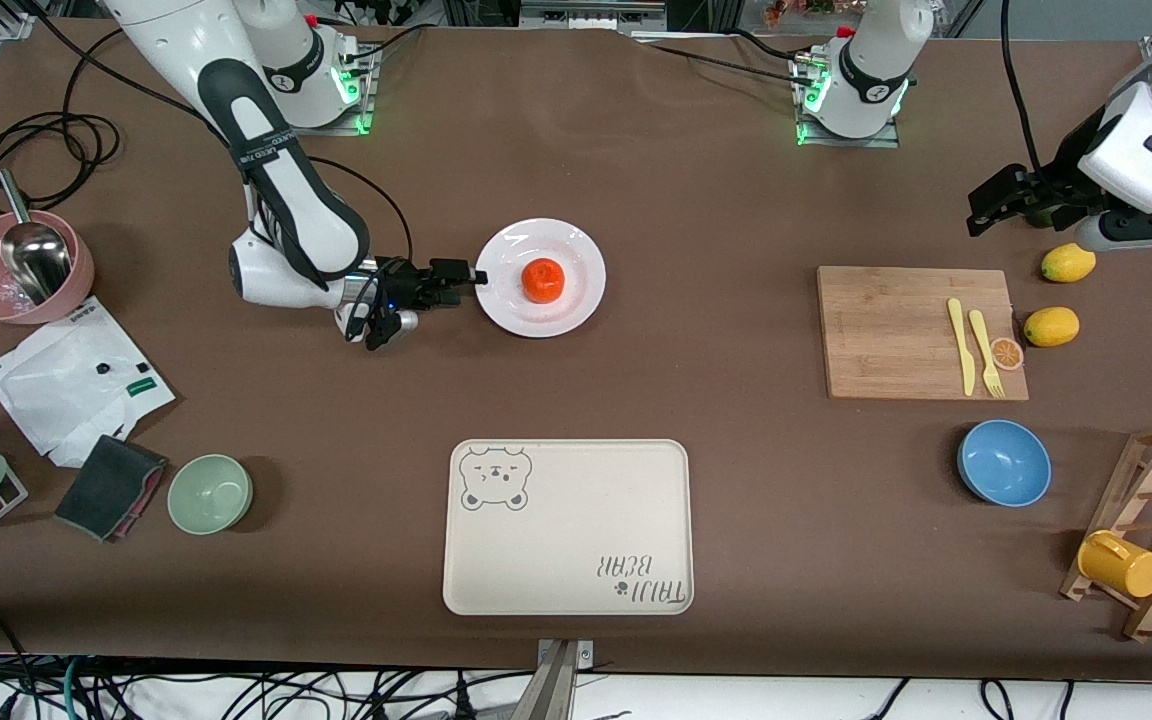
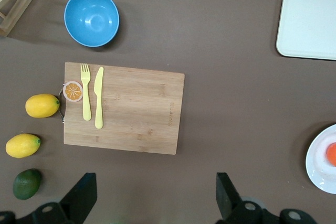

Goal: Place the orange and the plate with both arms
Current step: 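Raise the left gripper away while the right gripper reaches the plate rim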

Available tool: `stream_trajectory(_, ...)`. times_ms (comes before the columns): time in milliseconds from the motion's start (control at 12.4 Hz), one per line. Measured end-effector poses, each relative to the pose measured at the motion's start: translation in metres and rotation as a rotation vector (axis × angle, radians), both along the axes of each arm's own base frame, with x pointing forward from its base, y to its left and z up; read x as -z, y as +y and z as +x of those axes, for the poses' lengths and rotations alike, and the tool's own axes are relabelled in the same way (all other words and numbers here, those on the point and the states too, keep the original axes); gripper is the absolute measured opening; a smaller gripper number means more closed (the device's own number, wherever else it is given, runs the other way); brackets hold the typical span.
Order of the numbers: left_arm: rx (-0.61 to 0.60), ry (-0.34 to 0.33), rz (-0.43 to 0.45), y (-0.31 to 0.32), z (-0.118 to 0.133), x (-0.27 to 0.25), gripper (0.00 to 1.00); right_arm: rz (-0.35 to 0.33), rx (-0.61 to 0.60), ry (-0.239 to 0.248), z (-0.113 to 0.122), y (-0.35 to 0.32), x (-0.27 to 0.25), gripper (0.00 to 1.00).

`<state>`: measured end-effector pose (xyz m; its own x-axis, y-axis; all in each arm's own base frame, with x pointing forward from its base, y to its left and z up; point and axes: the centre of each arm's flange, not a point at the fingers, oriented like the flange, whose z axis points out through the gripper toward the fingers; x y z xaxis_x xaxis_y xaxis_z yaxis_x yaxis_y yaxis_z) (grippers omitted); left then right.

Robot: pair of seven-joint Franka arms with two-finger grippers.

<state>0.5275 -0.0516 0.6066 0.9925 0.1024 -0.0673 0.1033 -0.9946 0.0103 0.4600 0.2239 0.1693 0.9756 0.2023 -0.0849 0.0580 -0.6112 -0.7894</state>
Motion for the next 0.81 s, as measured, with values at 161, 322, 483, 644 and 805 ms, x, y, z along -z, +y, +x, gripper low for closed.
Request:
stream_trajectory(161,0.002,0.002,-0.014,-0.003,0.0,0.0,1.0,0.018,0.005,-0.005,-0.021,-0.008,0.008,1.0)
stream_trajectory(322,0.001,0.007,-0.044,-0.007,0.002,0.002,1.0,0.022,0.014,0.0,-0.036,-0.014,0.014,1.0)
stream_trajectory(483,0.001,0.008,-0.048,-0.007,0.003,0.003,1.0,0.027,0.037,0.012,-0.041,-0.016,0.018,1.0)
stream_trajectory(644,0.001,0.006,-0.049,-0.007,0.003,0.002,1.0,0.031,0.056,0.021,-0.044,-0.016,0.019,1.0)
stream_trajectory(805,0.01,0.01,-0.049,-0.012,0.003,0.003,1.0,0.046,0.083,0.008,-0.049,-0.011,0.022,1.0)
